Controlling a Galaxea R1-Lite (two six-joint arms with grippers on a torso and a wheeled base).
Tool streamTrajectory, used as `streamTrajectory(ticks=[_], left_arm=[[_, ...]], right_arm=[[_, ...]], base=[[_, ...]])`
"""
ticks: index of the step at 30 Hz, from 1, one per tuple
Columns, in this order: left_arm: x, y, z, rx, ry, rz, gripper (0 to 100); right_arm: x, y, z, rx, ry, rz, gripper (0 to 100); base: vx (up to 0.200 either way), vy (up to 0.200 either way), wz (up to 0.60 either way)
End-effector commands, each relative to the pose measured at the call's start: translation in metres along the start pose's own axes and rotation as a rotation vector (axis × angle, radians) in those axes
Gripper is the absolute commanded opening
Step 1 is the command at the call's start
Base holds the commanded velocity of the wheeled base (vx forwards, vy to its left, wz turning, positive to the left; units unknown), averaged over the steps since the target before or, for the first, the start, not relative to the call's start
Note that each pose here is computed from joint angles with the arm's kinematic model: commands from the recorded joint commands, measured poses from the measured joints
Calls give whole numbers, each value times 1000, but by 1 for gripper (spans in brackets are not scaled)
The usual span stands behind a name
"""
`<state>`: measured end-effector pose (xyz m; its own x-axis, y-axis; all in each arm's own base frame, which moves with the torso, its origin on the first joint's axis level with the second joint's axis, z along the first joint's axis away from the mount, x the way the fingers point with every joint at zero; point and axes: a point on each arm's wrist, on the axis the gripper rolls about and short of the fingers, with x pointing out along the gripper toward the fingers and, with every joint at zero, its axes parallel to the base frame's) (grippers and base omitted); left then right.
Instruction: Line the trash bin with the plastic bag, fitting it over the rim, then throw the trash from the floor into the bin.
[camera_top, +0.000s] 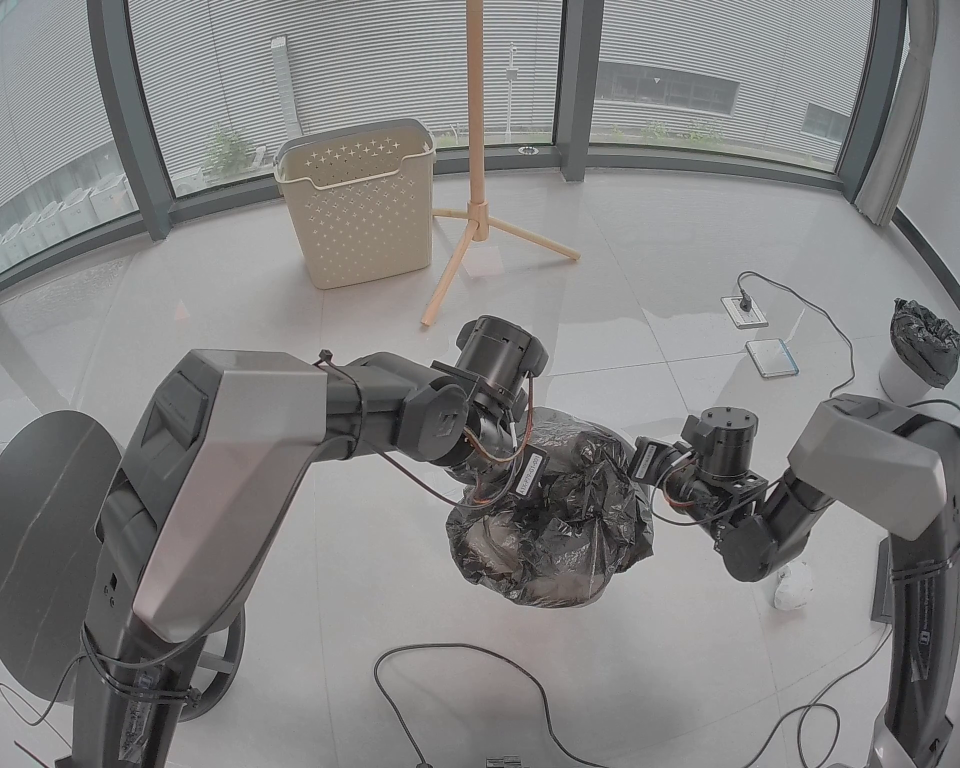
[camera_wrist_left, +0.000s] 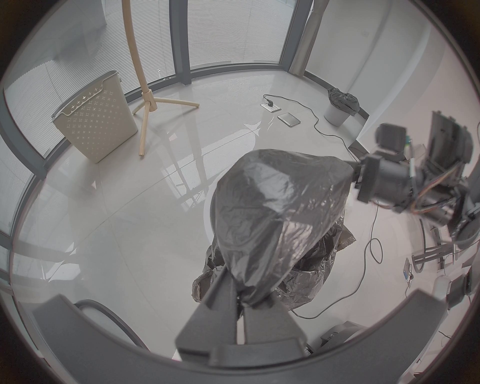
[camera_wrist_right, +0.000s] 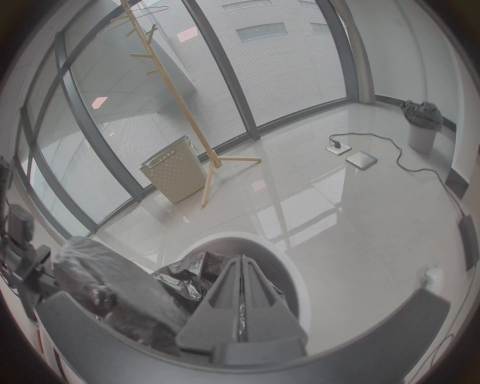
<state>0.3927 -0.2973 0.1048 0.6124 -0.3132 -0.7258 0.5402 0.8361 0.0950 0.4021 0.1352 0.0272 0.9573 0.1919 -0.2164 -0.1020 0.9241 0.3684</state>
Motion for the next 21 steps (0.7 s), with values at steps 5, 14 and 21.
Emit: streamTrajectory(ticks=[5, 14, 21], left_arm=[[4, 3, -3, -1, 10, 4, 0], [5, 3, -3, -2, 12, 5, 0], [5, 3, -3, -2, 13, 5, 0]], right_arm=[[-81, 15, 27, -42, 32, 34, 0], [-127, 39, -14, -59, 204, 99, 0], [-116, 31, -50, 4, 311, 45, 0]], base=[[0, 0, 0], [0, 0, 0], [0, 0, 0]])
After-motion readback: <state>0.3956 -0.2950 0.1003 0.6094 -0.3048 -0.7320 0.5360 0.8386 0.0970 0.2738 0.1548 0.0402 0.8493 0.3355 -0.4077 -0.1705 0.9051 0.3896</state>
